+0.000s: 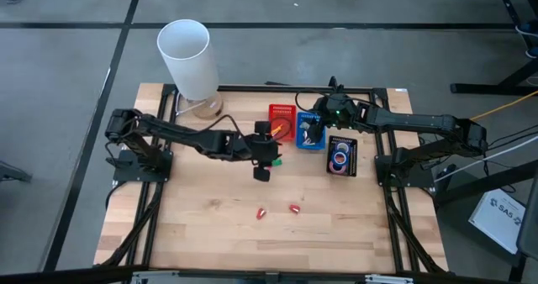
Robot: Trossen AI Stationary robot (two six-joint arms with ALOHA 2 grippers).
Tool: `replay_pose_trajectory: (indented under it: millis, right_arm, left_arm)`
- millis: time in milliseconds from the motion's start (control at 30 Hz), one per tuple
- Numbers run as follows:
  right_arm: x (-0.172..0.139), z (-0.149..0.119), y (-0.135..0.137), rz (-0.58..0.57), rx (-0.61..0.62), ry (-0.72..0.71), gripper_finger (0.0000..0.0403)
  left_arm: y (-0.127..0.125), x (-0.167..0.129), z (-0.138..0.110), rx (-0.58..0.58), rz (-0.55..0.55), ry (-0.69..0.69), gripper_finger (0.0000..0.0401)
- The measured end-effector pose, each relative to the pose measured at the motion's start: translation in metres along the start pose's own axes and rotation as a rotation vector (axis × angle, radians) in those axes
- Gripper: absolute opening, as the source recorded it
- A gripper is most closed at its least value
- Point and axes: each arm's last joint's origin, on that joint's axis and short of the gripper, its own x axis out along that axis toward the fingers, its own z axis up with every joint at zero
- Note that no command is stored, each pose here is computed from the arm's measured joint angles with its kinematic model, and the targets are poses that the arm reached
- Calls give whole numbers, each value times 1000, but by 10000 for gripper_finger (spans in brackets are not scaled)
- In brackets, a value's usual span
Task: Pick and place Stapler, Stapler remover, tape
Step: Put the top red mini-stapler into the red bin
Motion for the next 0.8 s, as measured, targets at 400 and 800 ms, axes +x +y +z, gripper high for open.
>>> replay_pose_trajectory:
  millis: [400, 800]
  right_arm:
    - [0, -2, 0, 7, -32, 18, 197]
    - [0, -5, 0, 6, -63, 53, 197]
  left_arm:
    - [-31, -6, -17, 278, -195, 72, 150]
    - [-44, 1, -36, 690, -331, 165, 150]
